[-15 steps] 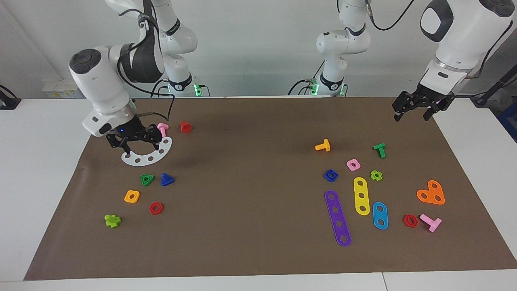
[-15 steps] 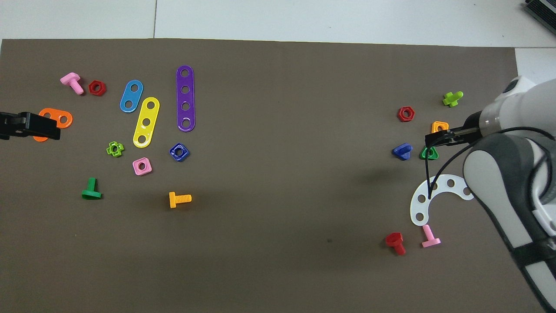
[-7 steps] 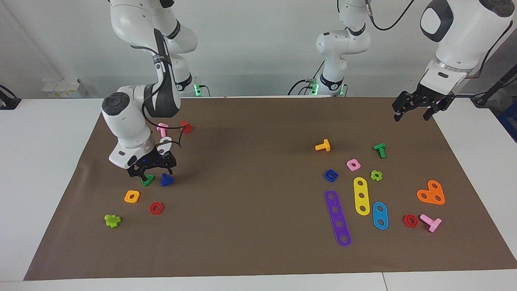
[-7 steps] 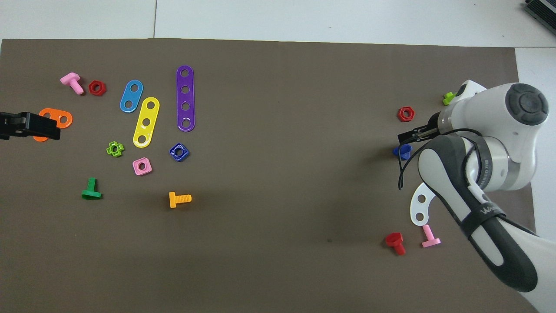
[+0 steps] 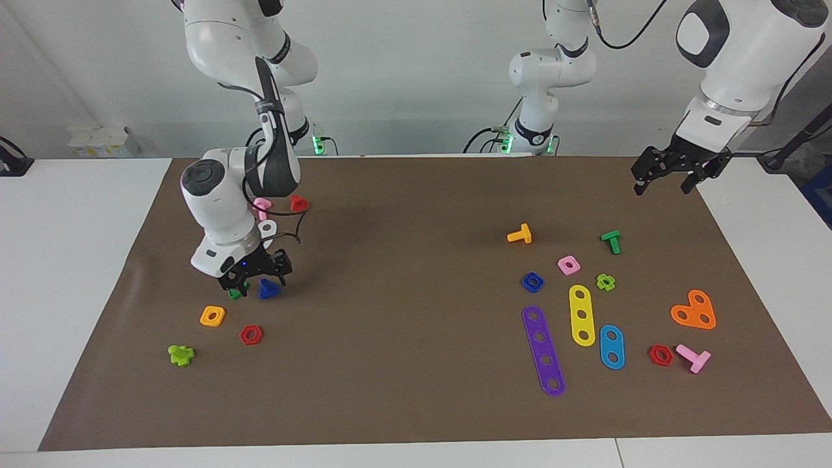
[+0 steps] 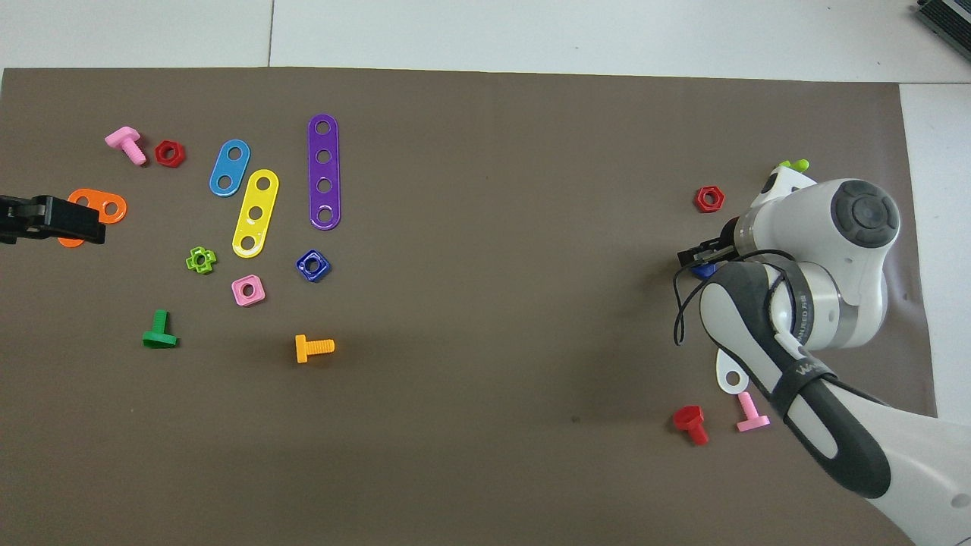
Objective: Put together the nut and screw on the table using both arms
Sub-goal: 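Reach the right gripper to the blue screw and grasp it, then carry the blue screw with the right gripper to the mat centre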
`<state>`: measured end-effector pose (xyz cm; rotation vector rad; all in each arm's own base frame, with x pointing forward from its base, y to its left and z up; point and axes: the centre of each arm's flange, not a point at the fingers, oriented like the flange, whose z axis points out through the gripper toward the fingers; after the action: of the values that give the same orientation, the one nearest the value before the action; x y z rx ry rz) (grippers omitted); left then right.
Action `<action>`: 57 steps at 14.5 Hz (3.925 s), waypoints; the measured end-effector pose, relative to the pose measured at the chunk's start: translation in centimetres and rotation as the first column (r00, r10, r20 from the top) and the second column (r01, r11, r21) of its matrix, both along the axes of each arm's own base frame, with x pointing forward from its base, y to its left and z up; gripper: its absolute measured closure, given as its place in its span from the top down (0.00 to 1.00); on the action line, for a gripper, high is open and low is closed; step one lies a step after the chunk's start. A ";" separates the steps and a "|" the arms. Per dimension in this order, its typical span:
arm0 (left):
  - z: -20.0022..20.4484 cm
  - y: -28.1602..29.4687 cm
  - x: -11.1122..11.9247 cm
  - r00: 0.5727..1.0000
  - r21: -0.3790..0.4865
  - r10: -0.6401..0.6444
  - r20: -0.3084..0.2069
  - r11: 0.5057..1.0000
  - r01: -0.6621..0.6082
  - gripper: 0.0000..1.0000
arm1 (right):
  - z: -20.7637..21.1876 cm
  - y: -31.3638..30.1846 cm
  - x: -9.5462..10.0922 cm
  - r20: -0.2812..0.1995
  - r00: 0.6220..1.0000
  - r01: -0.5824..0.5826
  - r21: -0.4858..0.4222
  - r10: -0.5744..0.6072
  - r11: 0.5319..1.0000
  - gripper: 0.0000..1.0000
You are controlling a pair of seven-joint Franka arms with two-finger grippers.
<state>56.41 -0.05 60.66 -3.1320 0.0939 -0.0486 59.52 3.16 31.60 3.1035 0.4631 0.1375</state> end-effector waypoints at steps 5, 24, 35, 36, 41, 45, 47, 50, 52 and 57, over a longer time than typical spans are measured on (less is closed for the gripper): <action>0.0 0.0 0.0 1.000 0.000 0.000 0.000 1.000 0.000 1.00 | -0.6 -0.3 -0.4 -0.009 1.000 0.002 -0.001 -0.002 1.000 0.55; 0.0 0.0 0.0 1.000 0.000 0.000 0.000 1.000 0.000 1.00 | 2.3 -0.8 0.9 -0.025 0.999 0.032 0.004 -0.032 0.999 0.19; 0.0 0.0 0.0 1.000 0.000 0.000 0.000 1.000 0.000 1.00 | 11.0 23.2 3.5 0.030 0.980 0.196 0.083 -0.199 0.977 0.19; 0.0 0.0 0.0 1.000 0.000 0.000 0.000 1.000 0.000 1.00 | 10.0 25.2 3.4 0.019 0.973 0.226 0.083 -0.228 0.971 0.19; 0.0 0.0 0.0 1.000 0.000 0.000 0.000 1.000 0.000 1.00 | 4.3 35.6 1.6 0.033 0.935 0.351 0.060 -0.353 0.934 0.19; 0.0 0.0 0.0 1.000 0.000 0.000 0.000 1.000 0.000 1.00 | 3.6 37.8 1.0 0.045 0.925 0.372 0.090 -0.377 0.924 0.19; 0.0 0.0 0.0 1.000 0.000 0.000 0.000 1.000 0.000 1.00 | 2.6 39.1 0.1 0.035 0.920 0.386 0.082 -0.390 0.919 0.19; 0.0 0.0 0.0 1.000 0.000 0.000 0.000 1.000 0.000 1.00 | 1.5 39.4 -0.4 0.022 0.921 0.386 0.063 -0.388 0.920 0.19; 0.0 0.0 0.0 1.000 0.000 0.000 0.000 1.000 0.000 1.00 | 0.4 39.2 -0.9 0.012 0.922 0.387 0.046 -0.388 0.921 0.19; 0.0 0.0 0.0 1.000 0.000 0.000 0.000 1.000 0.000 1.00 | 0.0 39.0 -1.0 0.008 0.917 0.399 0.040 -0.400 0.916 0.56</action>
<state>56.41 -0.05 60.66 -3.1320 0.0938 -0.0485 58.50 42.12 31.60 3.1483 -0.1839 0.1685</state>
